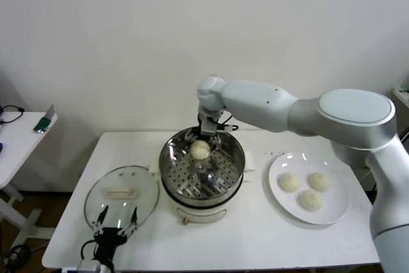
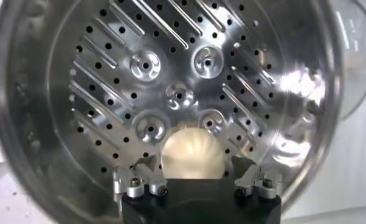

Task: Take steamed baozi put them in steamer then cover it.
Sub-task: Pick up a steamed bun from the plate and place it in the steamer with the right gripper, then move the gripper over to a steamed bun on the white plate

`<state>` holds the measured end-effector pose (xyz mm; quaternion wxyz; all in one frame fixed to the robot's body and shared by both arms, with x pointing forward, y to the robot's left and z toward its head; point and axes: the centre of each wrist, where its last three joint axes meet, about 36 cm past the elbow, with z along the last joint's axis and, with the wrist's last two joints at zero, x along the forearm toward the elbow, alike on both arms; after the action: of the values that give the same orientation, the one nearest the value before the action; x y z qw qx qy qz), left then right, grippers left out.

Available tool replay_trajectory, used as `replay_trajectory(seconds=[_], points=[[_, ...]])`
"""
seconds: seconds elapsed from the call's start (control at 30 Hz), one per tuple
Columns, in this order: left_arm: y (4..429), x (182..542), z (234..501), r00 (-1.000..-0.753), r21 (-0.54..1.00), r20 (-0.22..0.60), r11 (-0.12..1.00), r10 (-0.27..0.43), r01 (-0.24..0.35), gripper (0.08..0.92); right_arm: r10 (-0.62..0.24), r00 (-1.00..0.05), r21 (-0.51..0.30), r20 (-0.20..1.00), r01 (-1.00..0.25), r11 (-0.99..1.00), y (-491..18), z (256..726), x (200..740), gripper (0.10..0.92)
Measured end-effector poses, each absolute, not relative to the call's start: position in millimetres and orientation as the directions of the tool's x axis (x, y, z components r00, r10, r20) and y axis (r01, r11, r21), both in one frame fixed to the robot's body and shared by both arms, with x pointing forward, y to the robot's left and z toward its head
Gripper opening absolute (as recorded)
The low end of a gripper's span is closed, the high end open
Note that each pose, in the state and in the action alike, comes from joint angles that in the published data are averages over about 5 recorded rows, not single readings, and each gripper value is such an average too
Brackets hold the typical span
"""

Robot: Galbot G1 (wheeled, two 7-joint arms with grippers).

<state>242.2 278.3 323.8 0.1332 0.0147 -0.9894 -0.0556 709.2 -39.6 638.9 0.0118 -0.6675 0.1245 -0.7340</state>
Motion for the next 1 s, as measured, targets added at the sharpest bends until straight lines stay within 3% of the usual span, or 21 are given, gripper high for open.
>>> replay_trajectory(seconds=[0.3, 0.53, 0.73, 1.0], points=[[276.1, 244.5, 324.5, -0.966, 0.115, 0.255, 0.993, -0.034, -0.005, 0.823, -0.185, -0.123, -0.222, 0.975, -0.577, -0.786, -169.4, 701.7, 704.5, 0.823], [275.9, 248.9, 323.4, -0.968, 0.115, 0.248, 0.993, -0.034, -0.005, 0.823, -0.147, -0.128, -0.184, 0.981, -0.859, -0.478, -283.2, 680.7, 671.9, 0.823], [275.3, 251.6, 320.6, -0.968, 0.110, 0.248, 0.994, -0.039, -0.012, 0.823, -0.126, -0.132, -0.159, 0.983, -0.958, -0.238, -337.5, 630.0, 646.5, 0.823], [277.1, 252.4, 316.5, -0.966, 0.112, 0.255, 0.994, -0.046, -0.018, 0.823, -0.090, -0.132, -0.139, 0.987, -0.988, -0.067, -359.0, 566.1, 638.0, 0.823]])
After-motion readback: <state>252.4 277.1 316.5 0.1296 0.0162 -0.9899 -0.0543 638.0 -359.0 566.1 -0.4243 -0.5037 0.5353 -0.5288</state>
